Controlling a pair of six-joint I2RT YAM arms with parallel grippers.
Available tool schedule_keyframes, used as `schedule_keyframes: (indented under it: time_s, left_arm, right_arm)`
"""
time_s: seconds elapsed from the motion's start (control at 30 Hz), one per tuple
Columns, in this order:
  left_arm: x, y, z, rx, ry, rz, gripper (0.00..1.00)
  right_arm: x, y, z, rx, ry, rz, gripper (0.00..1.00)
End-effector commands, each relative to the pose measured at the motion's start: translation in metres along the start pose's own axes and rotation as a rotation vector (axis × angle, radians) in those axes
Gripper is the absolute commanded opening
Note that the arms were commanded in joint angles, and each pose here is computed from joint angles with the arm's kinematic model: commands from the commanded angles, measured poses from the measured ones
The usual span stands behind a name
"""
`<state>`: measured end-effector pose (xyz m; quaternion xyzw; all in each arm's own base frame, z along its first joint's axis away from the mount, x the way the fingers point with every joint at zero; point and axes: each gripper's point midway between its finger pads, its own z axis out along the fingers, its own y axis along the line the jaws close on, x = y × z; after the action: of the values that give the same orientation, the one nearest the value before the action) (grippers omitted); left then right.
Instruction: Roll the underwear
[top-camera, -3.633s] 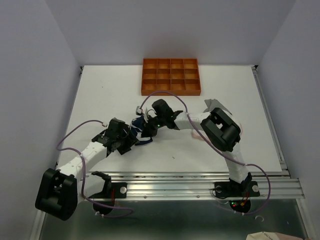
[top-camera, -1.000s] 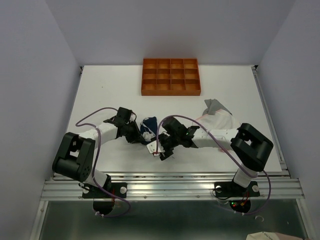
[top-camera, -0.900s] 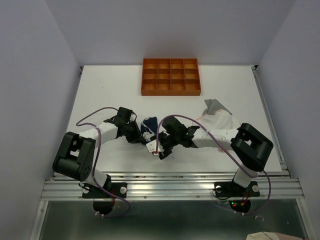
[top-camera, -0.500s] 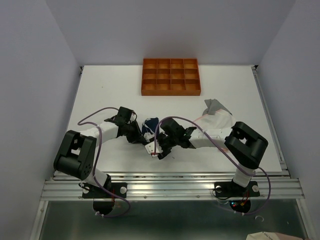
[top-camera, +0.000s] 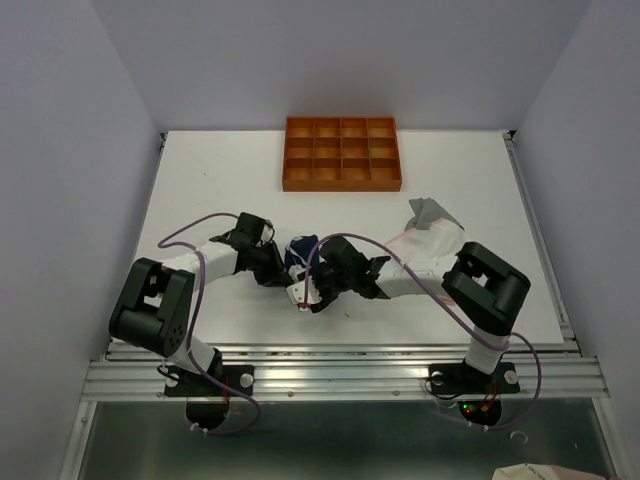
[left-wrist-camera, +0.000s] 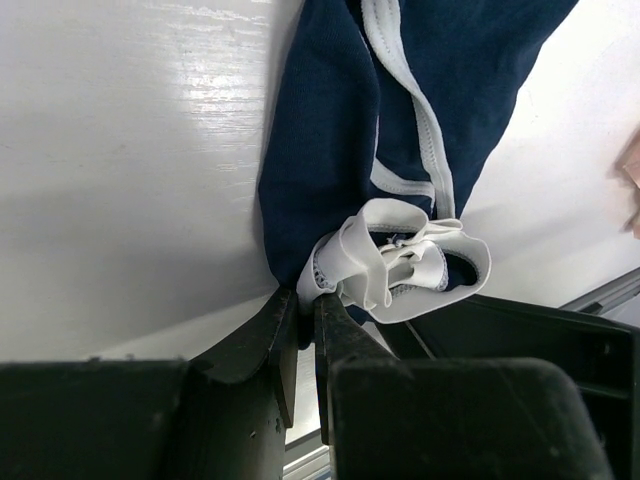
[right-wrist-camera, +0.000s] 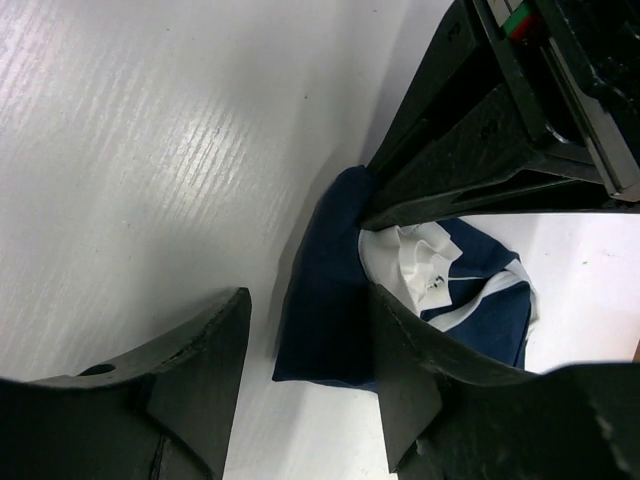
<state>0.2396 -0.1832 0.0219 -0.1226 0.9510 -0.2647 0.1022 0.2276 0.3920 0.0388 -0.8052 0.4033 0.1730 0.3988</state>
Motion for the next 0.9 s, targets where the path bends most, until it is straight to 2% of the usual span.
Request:
schedule_keyframes:
  time_s: [0.0, 0.13, 0.23, 0.43, 0.47, 0.5, 0.6, 0.67, 0.73, 0.77, 0.87]
  left_arm:
    - [0.003, 0.008, -0.001, -0.04, 0.024, 0.041, 0.0]
    - [0.0, 0.009, -0.001, -0.048, 0.028, 0.063, 0.0]
    - [0.001, 0.011, 0.001, -0.056, 0.037, 0.066, 0.0]
    - [0.003, 0.004, 0.004, -0.005, 0.057, 0.066, 0.0]
    - [0.004, 0.005, 0.004, -0.005, 0.055, 0.062, 0.0]
    - [0.004, 0.003, 0.002, 0.001, 0.05, 0.061, 0.0]
    - [0.003, 0.001, 0.001, 0.012, 0.043, 0.055, 0.0]
    - [0.001, -0.002, -0.002, 0.019, 0.028, 0.043, 0.0]
    - [-0.006, -0.006, -0.008, 0.023, -0.008, 0.033, 0.09]
    - [-0.008, -0.009, -0.013, 0.027, -0.027, 0.027, 0.21]
    - [-0.017, -0.009, -0.02, 0.009, -0.083, 0.016, 0.27]
  right_arm:
    - [0.005, -0.006, 0.004, 0.048, 0.022, -0.037, 0.55]
    - [0.008, -0.002, 0.005, 0.037, 0.026, -0.04, 0.52]
    - [0.009, -0.001, 0.005, 0.037, 0.031, -0.037, 0.45]
    - [0.005, 0.002, 0.006, 0.031, 0.011, 0.048, 0.22]
    - [0.006, 0.0, 0.004, 0.037, 0.005, 0.073, 0.14]
    - [0.007, -0.004, 0.002, 0.048, 0.001, 0.118, 0.1]
    - [0.004, -0.01, -0.001, 0.055, -0.026, 0.198, 0.01]
    - [-0.004, -0.007, -0.001, 0.022, -0.046, 0.276, 0.01]
    - [-0.014, -0.009, -0.003, -0.012, -0.084, 0.336, 0.01]
    - [-0.013, -0.004, -0.007, -0.039, -0.081, 0.401, 0.01]
    - [-0.022, -0.007, -0.013, -0.085, -0.138, 0.493, 0.01]
